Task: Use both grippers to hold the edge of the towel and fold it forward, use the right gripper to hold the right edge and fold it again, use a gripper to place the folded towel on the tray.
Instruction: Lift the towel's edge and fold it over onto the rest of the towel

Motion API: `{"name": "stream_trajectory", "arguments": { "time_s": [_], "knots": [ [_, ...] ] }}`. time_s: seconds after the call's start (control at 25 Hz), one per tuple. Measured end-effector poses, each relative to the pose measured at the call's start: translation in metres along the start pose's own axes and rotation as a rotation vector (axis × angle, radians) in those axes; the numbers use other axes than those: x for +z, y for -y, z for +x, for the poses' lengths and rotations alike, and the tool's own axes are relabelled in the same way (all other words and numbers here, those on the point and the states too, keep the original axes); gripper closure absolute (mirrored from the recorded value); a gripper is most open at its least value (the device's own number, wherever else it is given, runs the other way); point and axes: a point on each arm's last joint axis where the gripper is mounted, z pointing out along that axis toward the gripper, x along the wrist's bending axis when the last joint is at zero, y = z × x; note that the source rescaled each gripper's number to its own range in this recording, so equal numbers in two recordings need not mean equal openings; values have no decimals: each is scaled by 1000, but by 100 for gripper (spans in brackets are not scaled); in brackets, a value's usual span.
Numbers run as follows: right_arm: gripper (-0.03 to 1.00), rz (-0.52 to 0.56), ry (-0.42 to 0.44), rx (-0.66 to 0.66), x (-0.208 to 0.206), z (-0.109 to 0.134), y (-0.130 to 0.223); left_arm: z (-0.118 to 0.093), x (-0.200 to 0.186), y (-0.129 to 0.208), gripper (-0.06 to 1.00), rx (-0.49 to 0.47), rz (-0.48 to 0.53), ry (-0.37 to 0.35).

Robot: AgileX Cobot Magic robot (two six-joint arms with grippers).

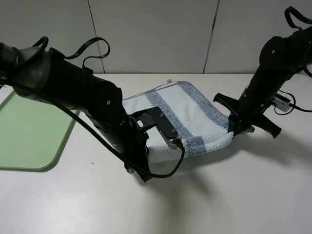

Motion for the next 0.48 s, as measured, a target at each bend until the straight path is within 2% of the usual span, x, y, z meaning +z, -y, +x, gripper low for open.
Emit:
{"name": "stream_trajectory", "arguments": {
  "time_s": [0.2, 0.48],
  "knots": [
    [97, 5, 59, -43, -12, -7, 3, -25, -2, -6, 94, 62, 1, 29],
    [97, -39, 85, -99, -42, -15, 8, -63, -1, -12, 94, 142, 2, 64]
  ]
}}
